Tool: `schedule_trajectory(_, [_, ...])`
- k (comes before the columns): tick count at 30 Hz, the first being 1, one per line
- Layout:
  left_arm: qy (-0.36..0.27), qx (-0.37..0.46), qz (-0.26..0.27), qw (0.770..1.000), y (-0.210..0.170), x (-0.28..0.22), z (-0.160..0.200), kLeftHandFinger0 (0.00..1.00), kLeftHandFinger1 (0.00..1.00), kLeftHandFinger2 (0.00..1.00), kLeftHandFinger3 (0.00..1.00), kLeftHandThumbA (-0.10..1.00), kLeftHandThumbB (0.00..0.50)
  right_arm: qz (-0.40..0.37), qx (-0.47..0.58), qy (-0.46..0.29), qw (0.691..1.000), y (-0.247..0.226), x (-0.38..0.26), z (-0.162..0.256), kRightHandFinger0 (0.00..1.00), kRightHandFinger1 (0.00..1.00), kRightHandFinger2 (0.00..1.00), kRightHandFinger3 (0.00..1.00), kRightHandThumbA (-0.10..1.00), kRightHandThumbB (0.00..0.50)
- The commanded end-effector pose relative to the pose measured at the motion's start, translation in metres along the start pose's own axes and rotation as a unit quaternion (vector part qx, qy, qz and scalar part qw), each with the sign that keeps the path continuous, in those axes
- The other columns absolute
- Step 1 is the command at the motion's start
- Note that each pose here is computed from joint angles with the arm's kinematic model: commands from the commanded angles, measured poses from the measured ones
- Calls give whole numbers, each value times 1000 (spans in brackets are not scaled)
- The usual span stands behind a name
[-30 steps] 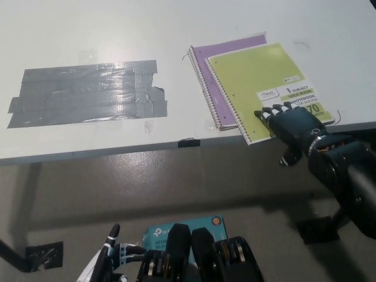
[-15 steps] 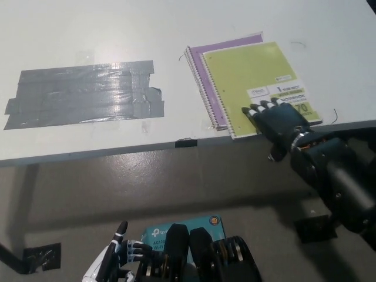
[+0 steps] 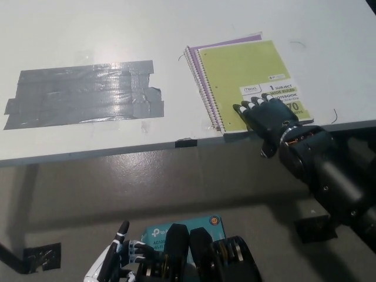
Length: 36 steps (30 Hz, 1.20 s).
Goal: The robot uses its right hand to align two notebooks stacked together until they are fully overlapped
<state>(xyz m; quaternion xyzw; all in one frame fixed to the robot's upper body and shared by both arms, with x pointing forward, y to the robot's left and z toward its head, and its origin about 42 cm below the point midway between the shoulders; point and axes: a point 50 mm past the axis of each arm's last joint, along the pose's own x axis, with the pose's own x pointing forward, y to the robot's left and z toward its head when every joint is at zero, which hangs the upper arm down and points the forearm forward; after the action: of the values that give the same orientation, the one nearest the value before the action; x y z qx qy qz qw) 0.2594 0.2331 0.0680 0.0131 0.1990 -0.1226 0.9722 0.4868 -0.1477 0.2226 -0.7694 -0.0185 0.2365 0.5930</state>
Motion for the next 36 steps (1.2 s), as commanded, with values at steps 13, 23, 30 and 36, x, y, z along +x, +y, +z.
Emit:
schedule_trajectory(13, [-8,3,-17,1000,-8,-7,3,267,579,599,494,1000,500,2,-23,-8,1000,3,0,-4,1000,1000,1000,1000,924,500])
schedule_trajectory(23, [-7,-5,-19,1000,-9,-5,1,300,625,660,479,1000,500,-7,-46,-6,999,-17,9,6,1000,1000,1000,1000,888,500])
schedule_trajectory(30, [-7,-1,-19,1000,-10,-5,1,288,622,678,474,1000,500,-9,-75,-10,997,-29,11,11,1000,1000,1000,1000,922,500])
schedule_trajectory(36, [-8,2,-20,1000,-10,-8,3,288,635,691,506,1000,500,-11,-71,-8,997,-38,13,9,1000,1000,1000,1000,843,497])
